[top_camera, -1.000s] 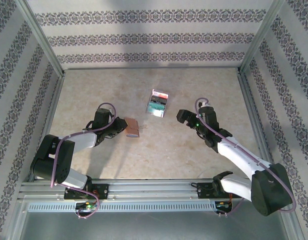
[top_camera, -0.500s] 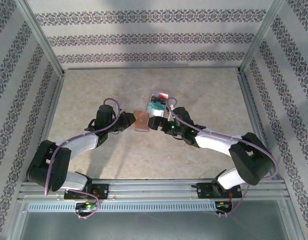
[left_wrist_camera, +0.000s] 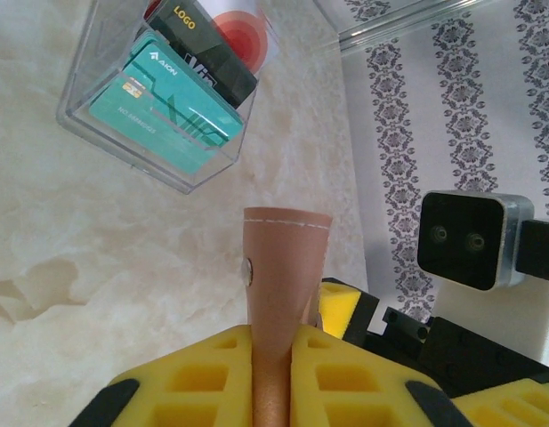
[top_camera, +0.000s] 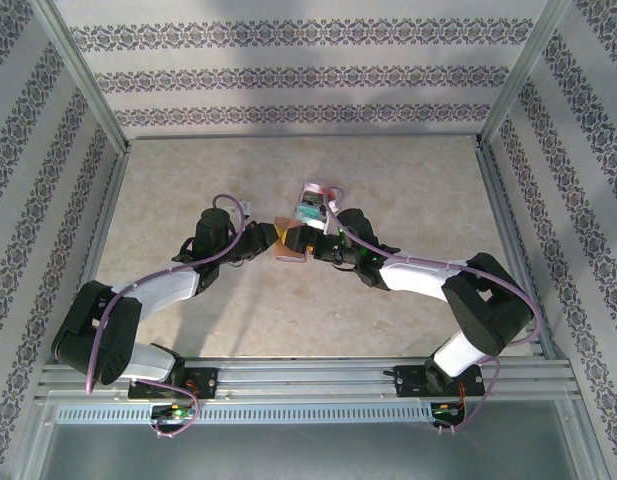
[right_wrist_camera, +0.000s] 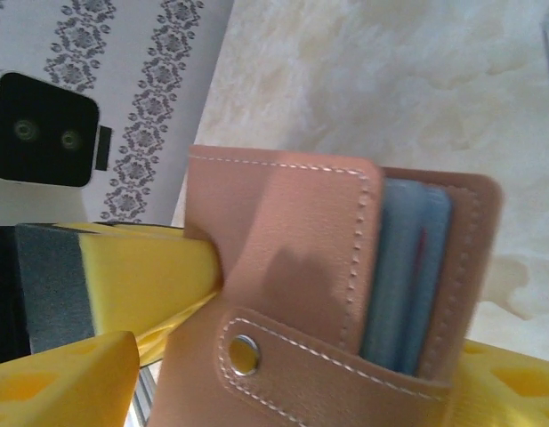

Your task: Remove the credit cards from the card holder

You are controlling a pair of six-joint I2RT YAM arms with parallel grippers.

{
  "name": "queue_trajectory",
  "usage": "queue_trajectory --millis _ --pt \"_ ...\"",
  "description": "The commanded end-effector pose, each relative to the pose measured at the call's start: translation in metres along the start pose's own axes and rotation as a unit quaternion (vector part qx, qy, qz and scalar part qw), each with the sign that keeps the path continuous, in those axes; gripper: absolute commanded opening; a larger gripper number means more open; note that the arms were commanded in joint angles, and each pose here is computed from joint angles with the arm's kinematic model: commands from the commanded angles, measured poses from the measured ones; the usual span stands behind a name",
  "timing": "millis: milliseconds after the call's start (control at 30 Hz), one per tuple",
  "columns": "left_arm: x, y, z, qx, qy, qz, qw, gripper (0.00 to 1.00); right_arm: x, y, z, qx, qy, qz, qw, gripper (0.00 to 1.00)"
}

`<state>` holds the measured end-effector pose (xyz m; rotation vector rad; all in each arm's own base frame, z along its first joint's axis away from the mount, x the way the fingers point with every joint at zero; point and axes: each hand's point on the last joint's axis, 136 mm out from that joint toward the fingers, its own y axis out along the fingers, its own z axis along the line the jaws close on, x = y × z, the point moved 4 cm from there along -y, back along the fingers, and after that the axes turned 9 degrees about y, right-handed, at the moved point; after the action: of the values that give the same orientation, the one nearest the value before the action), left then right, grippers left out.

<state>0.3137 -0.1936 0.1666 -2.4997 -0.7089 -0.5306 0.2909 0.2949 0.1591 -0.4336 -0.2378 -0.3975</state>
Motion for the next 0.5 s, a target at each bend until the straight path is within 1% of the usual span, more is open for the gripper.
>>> queue_trajectory --millis 0,67,167,333,400,467 --pt "0.014 0.004 -0.022 -0.044 0.009 -0.024 0.999 0.20 0.000 0.002 0.018 0.034 -0.016 0.000 0.999 0.75" --pt "0.016 0.006 -0.021 -0.045 0.004 -0.027 0.999 0.24 0.000 0.000 0.018 0.034 -0.017 -0.002 0.999 0.71" --pt "0.016 0.008 -0.022 -0.050 -0.001 -0.027 0.998 0.26 0.000 -0.003 0.019 0.035 -0.020 -0.005 0.999 0.62" --pt "0.017 0.012 -0.023 -0.056 -0.006 -0.027 0.998 0.27 0.002 -0.008 0.021 0.036 -0.022 -0.014 0.999 0.49" --pt "0.018 0.012 -0.024 -0.058 -0.006 -0.027 0.998 0.29 0.003 -0.010 0.021 0.037 -0.022 -0.017 0.999 0.44" --pt "0.019 0.012 -0.025 -0.058 -0.005 -0.028 0.998 0.31 0.005 -0.012 0.021 0.039 -0.020 -0.020 0.999 0.35"
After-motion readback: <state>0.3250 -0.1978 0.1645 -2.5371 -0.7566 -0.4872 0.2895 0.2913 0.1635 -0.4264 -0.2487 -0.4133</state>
